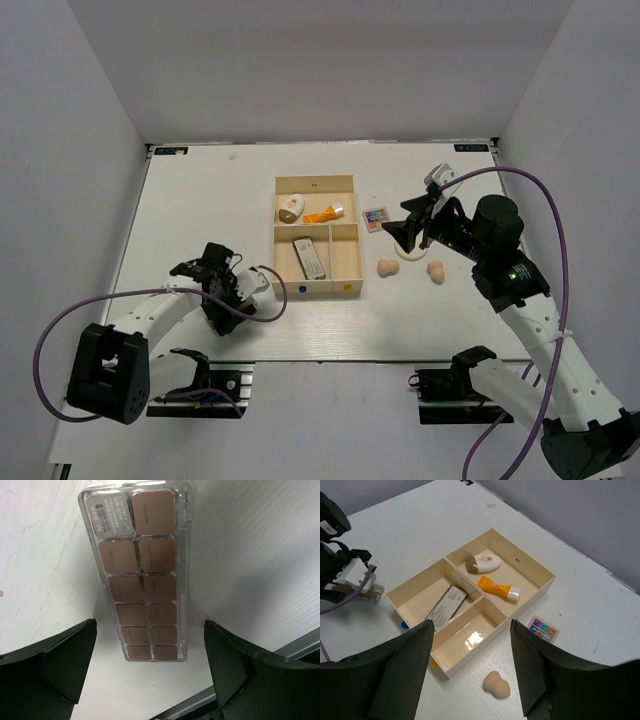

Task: Organize the makeup

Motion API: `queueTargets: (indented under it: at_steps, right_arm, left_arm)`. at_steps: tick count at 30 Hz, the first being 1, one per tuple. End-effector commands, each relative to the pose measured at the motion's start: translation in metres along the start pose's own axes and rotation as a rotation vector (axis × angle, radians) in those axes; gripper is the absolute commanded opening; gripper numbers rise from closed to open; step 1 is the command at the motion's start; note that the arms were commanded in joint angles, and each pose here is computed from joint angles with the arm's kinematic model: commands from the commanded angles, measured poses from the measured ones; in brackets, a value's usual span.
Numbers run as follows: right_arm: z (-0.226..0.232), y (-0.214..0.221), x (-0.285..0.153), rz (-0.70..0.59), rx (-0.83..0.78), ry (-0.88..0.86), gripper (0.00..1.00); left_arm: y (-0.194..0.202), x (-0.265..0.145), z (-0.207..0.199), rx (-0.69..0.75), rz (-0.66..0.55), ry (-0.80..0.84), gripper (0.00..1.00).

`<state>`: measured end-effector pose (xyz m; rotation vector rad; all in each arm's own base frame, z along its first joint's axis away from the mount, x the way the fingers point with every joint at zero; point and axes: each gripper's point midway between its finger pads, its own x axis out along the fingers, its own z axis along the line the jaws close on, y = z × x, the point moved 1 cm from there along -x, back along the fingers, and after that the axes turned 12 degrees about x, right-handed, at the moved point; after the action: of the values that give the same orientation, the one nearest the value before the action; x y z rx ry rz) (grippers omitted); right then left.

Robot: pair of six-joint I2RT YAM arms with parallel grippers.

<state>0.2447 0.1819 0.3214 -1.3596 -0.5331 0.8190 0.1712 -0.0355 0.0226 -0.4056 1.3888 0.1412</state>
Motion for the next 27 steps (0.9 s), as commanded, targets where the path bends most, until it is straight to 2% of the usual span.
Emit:
queueTargets:
  at_steps: [1, 4, 7, 12, 14, 15, 16, 18, 22, 27]
  right_arm:
    - [0.0, -0.012, -0.001, -0.048, -0.032, -0.002, 0.68]
    - [0.001, -0.011, -0.001, -0.049, -0.033, -0.007, 0.68]
    - [0.001, -0.012, -0.001, -0.05, -0.036, -0.007, 0.68]
    - [0.001, -0.012, -0.001, -0.05, -0.034, -0.007, 0.68]
    - [0.002, -0.012, -0.001, -0.05, -0.034, -0.007, 0.68]
    - [0.001, -0.012, -0.001, -0.052, -0.033, -0.007, 0.68]
    - [0.001, -0.012, -0.002, -0.052, -0.033, -0.005, 0.68]
    - [0.001, -0.012, -0.002, -0.051, -0.031, -0.005, 0.68]
    - [0.0, -0.012, -0.001, -0.051, -0.031, -0.004, 0.68]
    - [-0.003, -0.009, 0.001, -0.044, -0.032, 0.006, 0.68]
  left_arm:
    - [0.002, 0.003, 0.006, 0.014, -0.001, -0.031, 0.95]
    - [-0.001, 0.002, 0.008, 0.012, -0.001, -0.025, 0.88]
    - [-0.002, 0.002, 0.012, 0.007, 0.0, -0.039, 0.59]
    - [-0.005, -0.003, 0.017, 0.01, -0.016, -0.073, 0.34]
    - [-0.008, -0.009, 0.025, 0.01, -0.022, -0.107, 0.28]
    - [-0.011, -0.012, 0.031, 0.006, -0.025, -0.129, 0.09]
    - [-0.018, -0.018, 0.042, 0.0, -0.043, -0.168, 0.0]
    - [-0.018, -0.031, 0.063, -0.009, -0.008, -0.263, 0.0]
    - [-0.064, -0.083, 0.105, 0.01, -0.152, -0.379, 0.0]
    - [-0.114, -0.122, 0.118, 0.08, -0.317, -0.357, 0.0]
